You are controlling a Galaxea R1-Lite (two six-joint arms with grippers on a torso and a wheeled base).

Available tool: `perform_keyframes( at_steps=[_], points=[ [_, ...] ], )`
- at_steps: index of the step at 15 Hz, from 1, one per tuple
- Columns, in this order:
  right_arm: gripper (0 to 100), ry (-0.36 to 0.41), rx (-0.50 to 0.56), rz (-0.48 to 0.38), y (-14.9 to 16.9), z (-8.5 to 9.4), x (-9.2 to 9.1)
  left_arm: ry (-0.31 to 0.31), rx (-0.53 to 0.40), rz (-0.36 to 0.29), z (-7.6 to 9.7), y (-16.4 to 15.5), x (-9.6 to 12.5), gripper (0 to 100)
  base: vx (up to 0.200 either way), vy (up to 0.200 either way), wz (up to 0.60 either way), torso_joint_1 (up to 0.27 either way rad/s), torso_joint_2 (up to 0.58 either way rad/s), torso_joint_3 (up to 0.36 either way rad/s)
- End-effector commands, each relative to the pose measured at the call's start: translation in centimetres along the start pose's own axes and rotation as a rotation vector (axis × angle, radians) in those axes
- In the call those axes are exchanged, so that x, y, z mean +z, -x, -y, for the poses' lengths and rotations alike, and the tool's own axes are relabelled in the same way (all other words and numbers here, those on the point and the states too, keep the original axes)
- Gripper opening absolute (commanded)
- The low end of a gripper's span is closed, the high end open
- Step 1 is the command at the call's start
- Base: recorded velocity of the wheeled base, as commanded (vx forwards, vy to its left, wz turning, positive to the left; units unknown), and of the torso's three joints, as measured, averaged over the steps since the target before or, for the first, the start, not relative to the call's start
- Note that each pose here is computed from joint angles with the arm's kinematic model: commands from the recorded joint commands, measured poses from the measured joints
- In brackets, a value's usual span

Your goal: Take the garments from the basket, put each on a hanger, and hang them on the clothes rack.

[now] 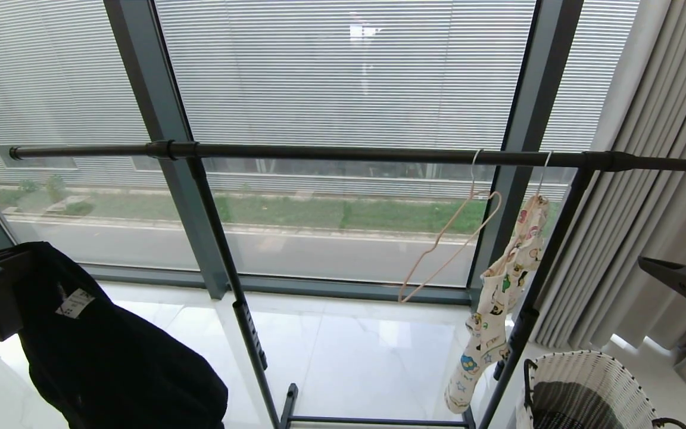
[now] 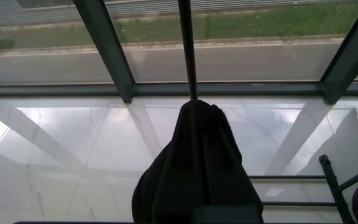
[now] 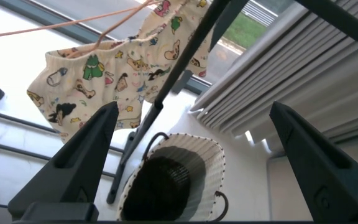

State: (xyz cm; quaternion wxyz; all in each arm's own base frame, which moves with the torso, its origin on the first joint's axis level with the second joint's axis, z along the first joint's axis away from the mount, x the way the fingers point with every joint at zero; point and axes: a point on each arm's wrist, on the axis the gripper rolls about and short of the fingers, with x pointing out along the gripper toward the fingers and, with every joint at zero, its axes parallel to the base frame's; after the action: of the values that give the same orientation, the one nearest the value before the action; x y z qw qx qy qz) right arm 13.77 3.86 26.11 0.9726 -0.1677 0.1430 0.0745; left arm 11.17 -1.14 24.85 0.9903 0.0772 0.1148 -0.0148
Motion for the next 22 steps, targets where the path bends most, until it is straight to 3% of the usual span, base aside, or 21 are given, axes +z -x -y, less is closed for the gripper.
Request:
perform_keyframes(
  at_steps=[1, 8, 14, 18, 20, 22],
  points=[
    [100, 0.0, 0.002, 0.001, 0.0, 0.0, 0.0, 0.0, 0.0, 0.0, 0.0, 0.0, 0.0, 0, 0.0, 0.0, 0.0, 0.0, 0.0, 0.0],
    [100, -0.002, 0.006, 0.003, 0.1, 0.0, 0.0, -0.007, 0.014, 0.006, -0.1, 0.0, 0.1, 0, 0.0, 0.0, 0.0, 0.0, 0.0, 0.0],
    [100, -0.031, 0.011, 0.002, 0.1, 0.0, -0.1, -0.018, 0.028, 0.004, -0.1, 0.0, 0.1, 0, 0.0, 0.2, 0.0, 0.002, 0.0, 0.002],
    [100, -0.072, 0.018, 0.016, 0.1, -0.1, 0.1, -0.019, 0.021, 0.005, 0.0, 0.0, 0.1, 0, 0.0, 0.0, 0.0, 0.0, 0.0, 0.0],
    [100, -0.125, 0.093, 0.056, -0.3, -1.4, 0.9, -0.02, 0.017, 0.004, 0.0, 0.0, 0.1, 0, 0.0, 0.0, 0.0, 0.0, 0.0, 0.0],
    [100, -0.142, 0.16, 0.041, -1.5, -2.8, 1.5, -0.02, 0.017, 0.002, 0.0, -0.1, 0.2, 0, 0.0, 0.0, 0.0, 0.0, 0.0, 0.0]
  ],
)
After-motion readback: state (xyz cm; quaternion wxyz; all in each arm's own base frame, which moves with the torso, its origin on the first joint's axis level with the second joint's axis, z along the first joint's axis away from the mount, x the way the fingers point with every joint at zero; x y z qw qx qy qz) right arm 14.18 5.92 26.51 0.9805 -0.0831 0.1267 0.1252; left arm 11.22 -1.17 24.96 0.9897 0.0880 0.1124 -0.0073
